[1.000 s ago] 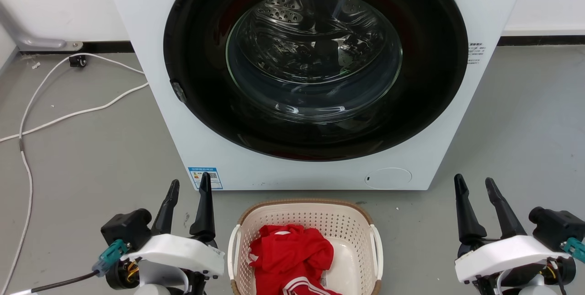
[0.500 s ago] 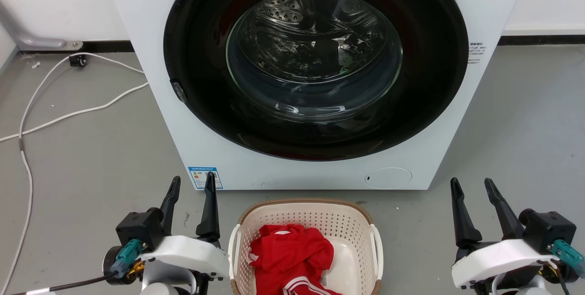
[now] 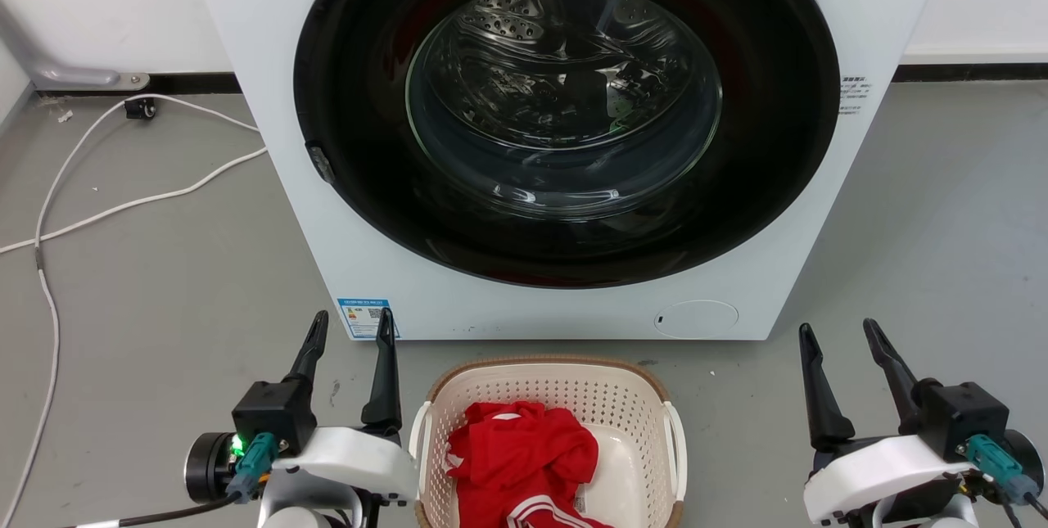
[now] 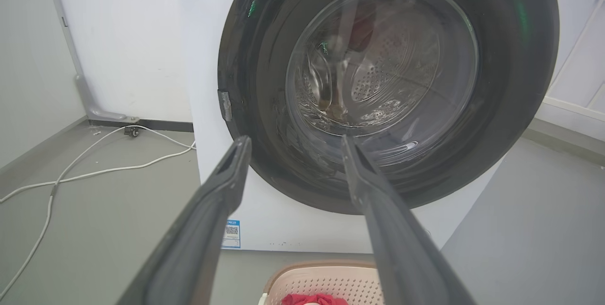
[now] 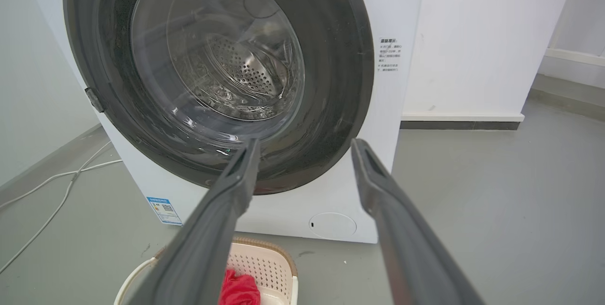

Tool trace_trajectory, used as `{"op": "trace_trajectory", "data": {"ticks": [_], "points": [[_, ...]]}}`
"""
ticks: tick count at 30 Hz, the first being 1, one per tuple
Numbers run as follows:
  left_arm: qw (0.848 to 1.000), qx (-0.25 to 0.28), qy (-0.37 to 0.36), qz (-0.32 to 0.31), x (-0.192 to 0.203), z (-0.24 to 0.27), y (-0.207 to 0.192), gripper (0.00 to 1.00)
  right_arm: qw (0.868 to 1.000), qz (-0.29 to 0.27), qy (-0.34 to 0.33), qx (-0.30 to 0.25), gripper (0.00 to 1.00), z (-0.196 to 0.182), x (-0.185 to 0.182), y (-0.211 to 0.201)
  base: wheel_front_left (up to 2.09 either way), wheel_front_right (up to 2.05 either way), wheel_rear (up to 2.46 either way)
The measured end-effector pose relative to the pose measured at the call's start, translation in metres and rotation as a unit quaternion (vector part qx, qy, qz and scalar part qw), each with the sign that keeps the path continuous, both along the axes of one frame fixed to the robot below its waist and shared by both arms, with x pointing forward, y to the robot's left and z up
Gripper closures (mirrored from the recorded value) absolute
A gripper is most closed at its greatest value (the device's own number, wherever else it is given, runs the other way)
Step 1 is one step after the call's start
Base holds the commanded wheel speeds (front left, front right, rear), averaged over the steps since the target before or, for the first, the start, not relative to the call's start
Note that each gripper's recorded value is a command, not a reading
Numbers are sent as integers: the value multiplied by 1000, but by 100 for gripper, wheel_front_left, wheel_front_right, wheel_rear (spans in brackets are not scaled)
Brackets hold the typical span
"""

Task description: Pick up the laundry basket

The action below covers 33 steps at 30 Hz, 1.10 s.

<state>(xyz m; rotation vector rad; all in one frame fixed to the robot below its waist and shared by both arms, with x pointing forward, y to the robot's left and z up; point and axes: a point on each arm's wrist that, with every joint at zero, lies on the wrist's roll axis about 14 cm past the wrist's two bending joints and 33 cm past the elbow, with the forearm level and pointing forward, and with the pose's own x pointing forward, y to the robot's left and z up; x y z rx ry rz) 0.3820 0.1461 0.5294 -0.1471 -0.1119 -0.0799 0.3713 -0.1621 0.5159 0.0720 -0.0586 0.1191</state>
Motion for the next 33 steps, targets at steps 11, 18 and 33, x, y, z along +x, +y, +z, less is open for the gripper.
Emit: {"op": "trace_trajectory", "data": {"ticks": [11,18,33], "points": [[999,43,-16,-4,-1,3,-6,0,999,7,-11,-48,0,2,-1,3,0,0,0],[998,62,-23,-4,-2,4,-7,0,997,12,-14,-71,0,1,-3,6,0,0,0],[997,72,-29,-3,-2,5,-8,0,997,14,-18,-80,0,2,-2,7,0,0,0]]}}
